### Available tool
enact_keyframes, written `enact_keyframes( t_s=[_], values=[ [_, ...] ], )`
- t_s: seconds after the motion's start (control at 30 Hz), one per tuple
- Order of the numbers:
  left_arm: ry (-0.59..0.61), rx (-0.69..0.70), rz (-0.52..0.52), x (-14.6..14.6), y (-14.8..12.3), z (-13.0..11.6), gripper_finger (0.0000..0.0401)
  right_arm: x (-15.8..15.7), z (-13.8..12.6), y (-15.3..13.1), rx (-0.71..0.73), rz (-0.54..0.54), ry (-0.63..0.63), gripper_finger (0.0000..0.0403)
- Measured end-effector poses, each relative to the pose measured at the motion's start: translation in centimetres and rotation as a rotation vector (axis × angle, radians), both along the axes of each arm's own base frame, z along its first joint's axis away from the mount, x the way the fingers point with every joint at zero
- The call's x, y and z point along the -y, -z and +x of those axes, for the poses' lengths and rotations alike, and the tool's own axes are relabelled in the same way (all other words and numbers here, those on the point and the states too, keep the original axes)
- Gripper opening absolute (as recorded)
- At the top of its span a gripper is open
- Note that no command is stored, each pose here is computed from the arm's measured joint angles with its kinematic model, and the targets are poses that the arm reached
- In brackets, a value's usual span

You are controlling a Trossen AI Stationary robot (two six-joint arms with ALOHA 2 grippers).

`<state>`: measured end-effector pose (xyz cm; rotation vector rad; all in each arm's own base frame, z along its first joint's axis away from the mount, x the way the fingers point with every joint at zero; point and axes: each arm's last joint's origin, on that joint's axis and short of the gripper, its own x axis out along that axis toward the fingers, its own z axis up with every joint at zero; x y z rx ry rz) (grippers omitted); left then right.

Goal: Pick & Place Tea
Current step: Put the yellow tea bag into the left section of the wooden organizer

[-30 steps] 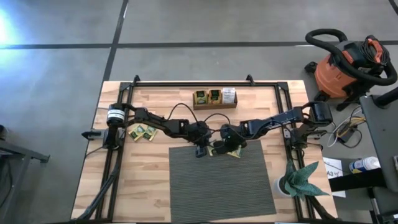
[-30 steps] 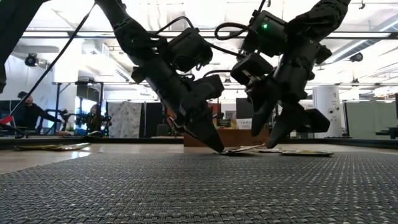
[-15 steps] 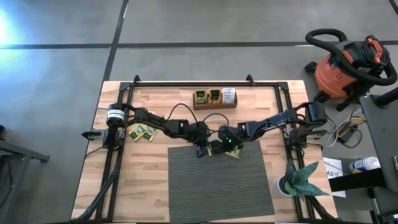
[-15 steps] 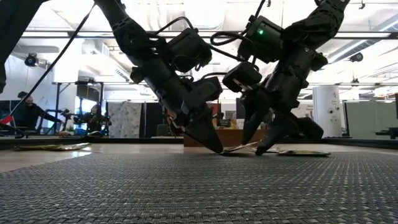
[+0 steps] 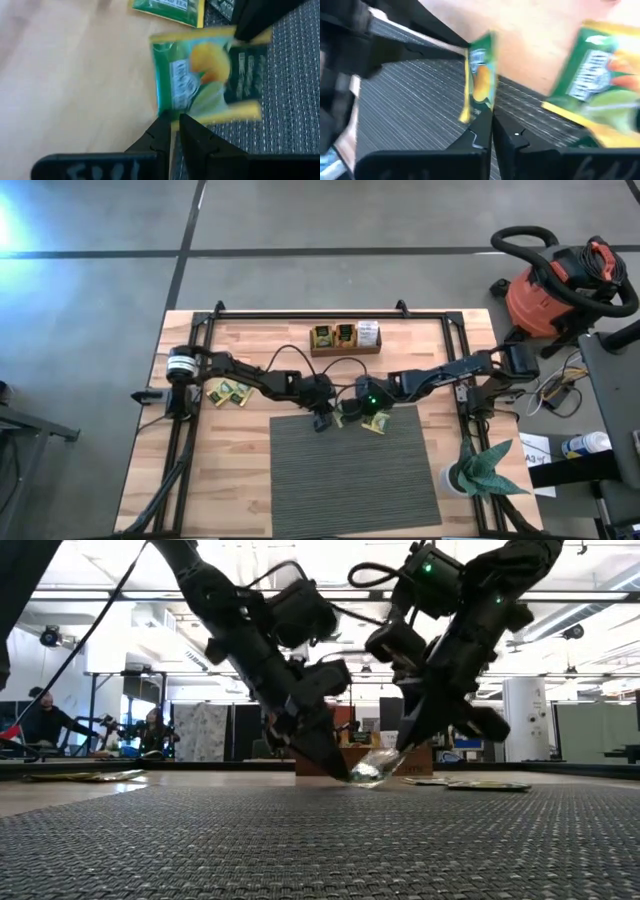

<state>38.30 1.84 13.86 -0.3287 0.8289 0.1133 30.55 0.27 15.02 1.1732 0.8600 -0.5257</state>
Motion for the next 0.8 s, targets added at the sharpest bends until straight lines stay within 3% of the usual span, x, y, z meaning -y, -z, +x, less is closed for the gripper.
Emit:
enact_keyframes(
  t_s=[0.27,0.37,0.47,0.6,0.8],
  values=[
    [-0.017,0.081,0.029,0.0,-2.9,-0.3,0.0039,2.4,-0.9,-3.9,0.039,-0.129,-0.026,0.0008],
    [-0.048,0.102,0.062,-0.1,-3.7,-0.5,0.0039,3.6,-1.0,-5.5,0.01,-0.153,-0.1,0.0008],
    [-0.08,0.149,0.107,-0.2,-5.3,-0.8,0.0039,4.3,-1.4,-6.7,-0.117,-0.21,-0.238,0.0008],
    [-0.038,0.23,0.199,-0.3,-8.0,-1.4,0.0039,4.5,-1.2,-8.4,-0.201,-0.331,-0.506,0.0008],
    [0.071,0.337,0.35,-0.3,-11.3,-1.9,0.0039,4.1,0.7,-10.8,-0.183,-0.512,-0.835,0.0008]
  ],
)
